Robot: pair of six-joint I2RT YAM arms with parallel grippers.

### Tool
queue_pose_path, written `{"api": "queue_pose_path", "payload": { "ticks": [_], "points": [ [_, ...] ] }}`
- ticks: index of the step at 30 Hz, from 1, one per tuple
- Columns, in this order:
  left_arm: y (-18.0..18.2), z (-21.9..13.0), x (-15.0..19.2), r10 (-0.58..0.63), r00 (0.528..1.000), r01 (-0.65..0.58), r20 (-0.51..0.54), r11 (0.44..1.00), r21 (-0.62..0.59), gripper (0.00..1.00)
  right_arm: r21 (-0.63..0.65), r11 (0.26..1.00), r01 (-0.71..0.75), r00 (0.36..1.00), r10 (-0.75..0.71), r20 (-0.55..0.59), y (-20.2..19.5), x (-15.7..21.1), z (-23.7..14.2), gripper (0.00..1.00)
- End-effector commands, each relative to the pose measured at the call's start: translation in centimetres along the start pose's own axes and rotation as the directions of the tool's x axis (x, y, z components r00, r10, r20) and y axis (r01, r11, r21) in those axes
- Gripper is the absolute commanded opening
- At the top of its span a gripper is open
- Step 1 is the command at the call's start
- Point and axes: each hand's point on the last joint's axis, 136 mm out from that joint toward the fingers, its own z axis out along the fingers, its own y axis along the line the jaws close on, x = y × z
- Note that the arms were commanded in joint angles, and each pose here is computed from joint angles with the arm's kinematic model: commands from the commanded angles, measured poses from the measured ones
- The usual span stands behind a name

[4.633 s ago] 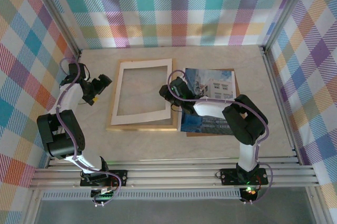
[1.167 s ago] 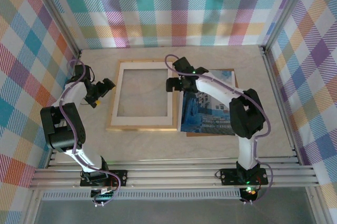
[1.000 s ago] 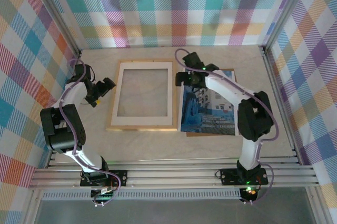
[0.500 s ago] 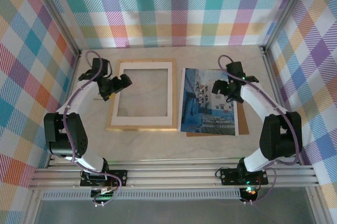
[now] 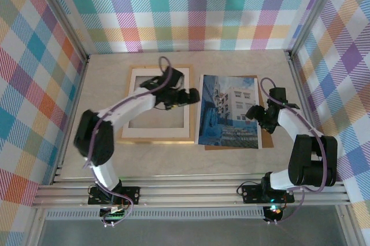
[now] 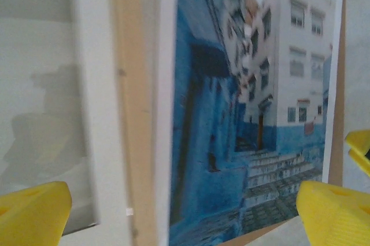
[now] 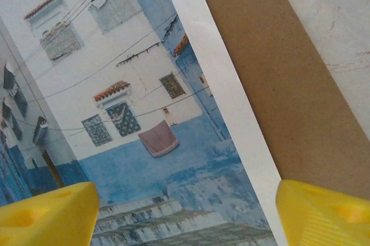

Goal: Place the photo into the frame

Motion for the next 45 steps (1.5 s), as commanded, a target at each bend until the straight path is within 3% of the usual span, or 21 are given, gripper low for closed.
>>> {"api": "queue_pose_path", "payload": {
  "ticks": [1, 7, 15, 25, 28, 36, 45],
  "points": [
    [-4.3, 3.1, 1.4, 0.037, 0.999, -0.035, -0.026, 0.999, 0.042, 1.00, -0.044, 0.999, -0.019, 1.000, 0.020, 0.024, -0.1, -0.6, 0.2, 0.76],
    [-6.6, 8.6, 3.7, 0.060, 0.994, -0.057, -0.096, 0.998, 0.036, 1.00, -0.062, 0.998, -0.006, 0.999, 0.008, 0.037, -0.1, -1.8, 1.0, 0.69],
    [-5.4, 12.3, 5.3, 0.037, 0.989, -0.038, -0.143, 0.999, -0.005, 1.00, -0.042, 0.999, 0.000, 0.999, 0.002, 0.034, -0.5, -2.7, 2.0, 0.64],
    [-3.7, 13.8, 6.7, 0.021, 0.983, -0.030, -0.181, 0.998, -0.047, 1.00, -0.002, 0.999, -0.033, 0.999, 0.033, 0.003, -1.5, -2.5, 3.1, 0.66],
    [-3.5, 13.7, 7.0, 0.019, 0.982, -0.029, -0.190, 0.998, -0.050, 1.00, 0.024, 0.999, -0.035, 0.999, 0.034, 0.023, -1.9, -2.8, 2.9, 0.72],
    [-3.2, 13.8, 7.3, 0.018, 0.980, -0.030, -0.199, 0.998, -0.057, 1.00, -0.109, 0.992, -0.059, 0.993, 0.047, -0.108, -0.1, -0.3, 4.3, 0.72],
    [-3.5, 14.2, 7.4, 0.018, 0.976, -0.030, -0.215, 0.998, -0.053, 1.00, -0.236, 0.972, 0.002, 0.998, -0.018, -0.065, 2.7, -0.7, 0.7, 0.72]
  ]
}}
